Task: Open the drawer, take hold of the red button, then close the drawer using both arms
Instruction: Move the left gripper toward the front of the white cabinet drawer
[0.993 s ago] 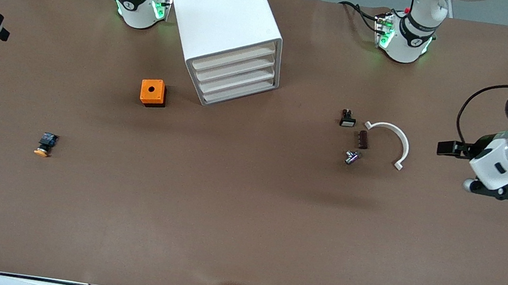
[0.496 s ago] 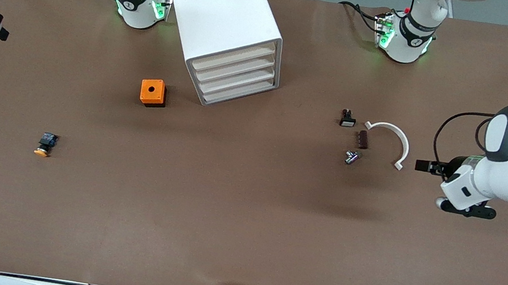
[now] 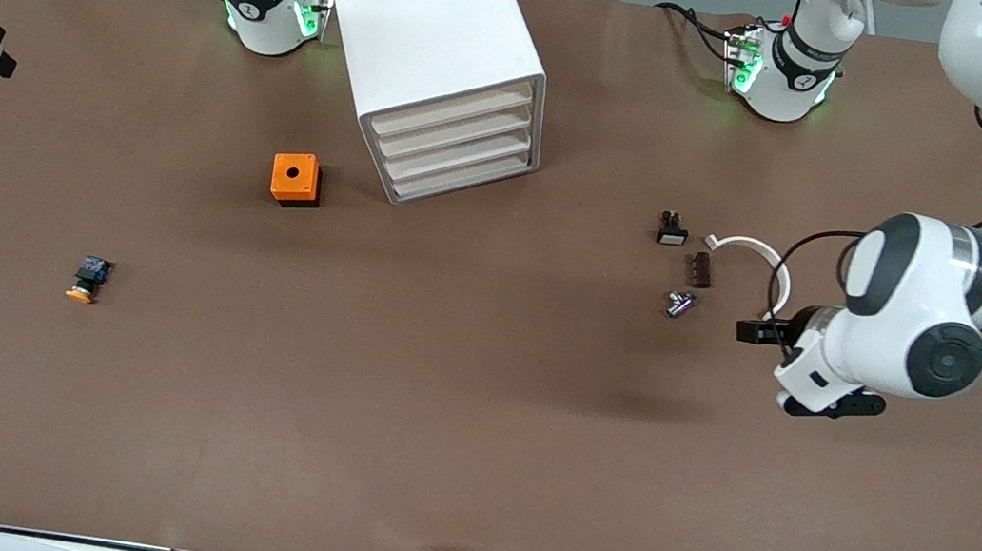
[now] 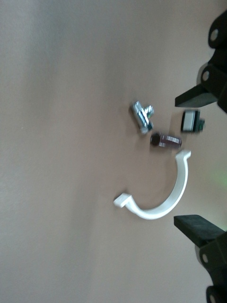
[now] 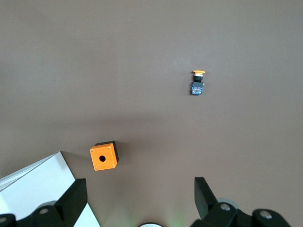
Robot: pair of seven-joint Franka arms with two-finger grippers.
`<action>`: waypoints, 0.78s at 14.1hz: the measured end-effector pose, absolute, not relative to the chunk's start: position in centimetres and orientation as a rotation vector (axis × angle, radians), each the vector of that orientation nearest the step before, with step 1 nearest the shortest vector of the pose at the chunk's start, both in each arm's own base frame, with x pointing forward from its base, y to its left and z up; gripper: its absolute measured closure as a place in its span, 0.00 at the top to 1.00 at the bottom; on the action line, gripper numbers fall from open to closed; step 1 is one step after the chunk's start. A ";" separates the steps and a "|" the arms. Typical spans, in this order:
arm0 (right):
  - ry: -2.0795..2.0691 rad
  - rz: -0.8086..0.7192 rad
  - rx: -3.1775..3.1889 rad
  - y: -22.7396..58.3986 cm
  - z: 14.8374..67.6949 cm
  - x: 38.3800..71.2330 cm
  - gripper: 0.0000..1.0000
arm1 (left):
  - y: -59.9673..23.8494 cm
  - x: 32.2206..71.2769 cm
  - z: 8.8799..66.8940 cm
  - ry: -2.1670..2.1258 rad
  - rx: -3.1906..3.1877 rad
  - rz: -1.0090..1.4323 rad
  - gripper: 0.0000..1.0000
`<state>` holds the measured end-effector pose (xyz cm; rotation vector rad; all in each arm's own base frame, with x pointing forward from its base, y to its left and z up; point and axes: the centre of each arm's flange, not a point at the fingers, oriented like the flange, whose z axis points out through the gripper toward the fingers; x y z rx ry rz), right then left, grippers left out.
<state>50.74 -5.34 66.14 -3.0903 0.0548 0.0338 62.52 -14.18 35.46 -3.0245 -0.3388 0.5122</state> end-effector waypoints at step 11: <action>0.063 0.258 -3.081 -5.5 58.4 54.8 1.00 | -27.9 61.0 33.4 -1.353 -2.718 0.691 1.00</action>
